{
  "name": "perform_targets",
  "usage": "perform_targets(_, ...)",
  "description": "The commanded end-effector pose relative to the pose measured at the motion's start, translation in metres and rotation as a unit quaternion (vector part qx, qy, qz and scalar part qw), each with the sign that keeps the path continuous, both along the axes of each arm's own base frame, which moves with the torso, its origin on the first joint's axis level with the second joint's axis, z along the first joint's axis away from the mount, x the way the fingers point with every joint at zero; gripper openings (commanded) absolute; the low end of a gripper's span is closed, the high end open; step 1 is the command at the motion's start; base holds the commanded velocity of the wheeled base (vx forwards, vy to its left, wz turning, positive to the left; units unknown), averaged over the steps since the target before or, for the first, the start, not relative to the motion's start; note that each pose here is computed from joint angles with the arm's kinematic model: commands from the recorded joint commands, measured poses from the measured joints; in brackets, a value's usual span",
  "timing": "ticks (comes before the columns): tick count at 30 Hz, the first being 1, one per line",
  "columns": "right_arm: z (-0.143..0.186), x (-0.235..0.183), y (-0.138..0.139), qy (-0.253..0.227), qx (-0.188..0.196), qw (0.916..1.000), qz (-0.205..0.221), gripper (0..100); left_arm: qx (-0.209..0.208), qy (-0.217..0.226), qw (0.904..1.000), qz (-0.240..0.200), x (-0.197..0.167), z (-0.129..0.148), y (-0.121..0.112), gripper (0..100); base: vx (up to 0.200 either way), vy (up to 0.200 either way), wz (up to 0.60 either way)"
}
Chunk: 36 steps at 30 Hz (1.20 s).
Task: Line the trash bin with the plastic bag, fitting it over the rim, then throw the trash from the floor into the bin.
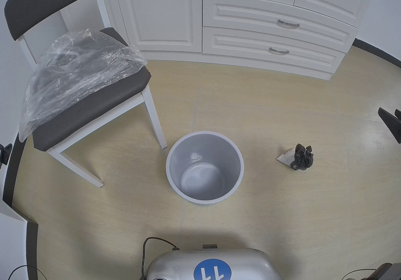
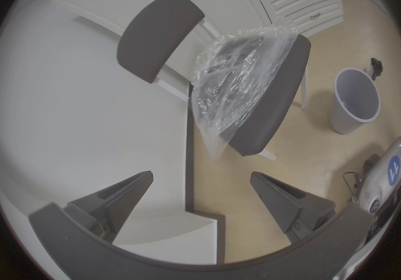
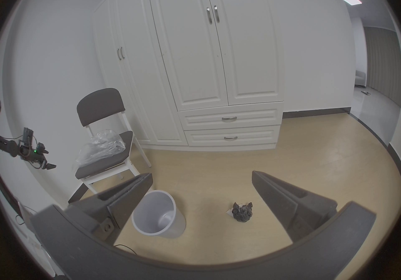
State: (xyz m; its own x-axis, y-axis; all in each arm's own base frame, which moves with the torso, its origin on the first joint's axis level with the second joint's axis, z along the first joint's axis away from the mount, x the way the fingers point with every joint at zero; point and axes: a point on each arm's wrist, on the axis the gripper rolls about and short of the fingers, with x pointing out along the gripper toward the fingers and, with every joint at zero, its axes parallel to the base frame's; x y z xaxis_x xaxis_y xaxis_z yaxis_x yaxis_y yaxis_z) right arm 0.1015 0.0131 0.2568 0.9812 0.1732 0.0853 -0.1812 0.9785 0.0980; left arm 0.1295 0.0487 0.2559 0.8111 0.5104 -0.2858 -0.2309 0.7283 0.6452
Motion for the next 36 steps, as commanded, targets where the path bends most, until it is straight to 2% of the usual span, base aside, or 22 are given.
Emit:
perform_targets(1, -0.002, 0.011, 0.004, 0.014, -0.001, 0.9998, 0.01, 100, -0.042, 0.031, 0.9984, -0.022, 0.037, -0.016, 0.04, 100, 0.0, 0.0, 0.0)
perform_targets(9, -0.001, 0.012, 0.004, 0.016, -0.001, 0.9998, 0.01, 100, -0.063, 0.023, 0.9975, -0.021, 0.056, -0.031, 0.071, 100, 0.0, 0.0, 0.0)
perform_targets(20, -0.005, 0.02, 0.005, 0.031, 0.006, 0.9994, 0.012, 100, -0.087, 0.044, 0.9951, -0.012, 0.073, -0.051, 0.088, 100, 0.0, 0.0, 0.0)
perform_targets(28, -0.003, 0.02, 0.005, 0.03, 0.016, 0.9993, 0.013, 100, -0.079, -0.008, 0.9969, -0.001, 0.101, -0.062, 0.109, 100, 0.0, 0.0, 0.0)
perform_targets(36, -0.004, 0.024, 0.005, 0.027, 0.018, 0.9994, 0.009, 100, -0.095, -0.01, 0.9953, 0.012, 0.107, -0.069, 0.12, 100, 0.0, 0.0, 0.0)
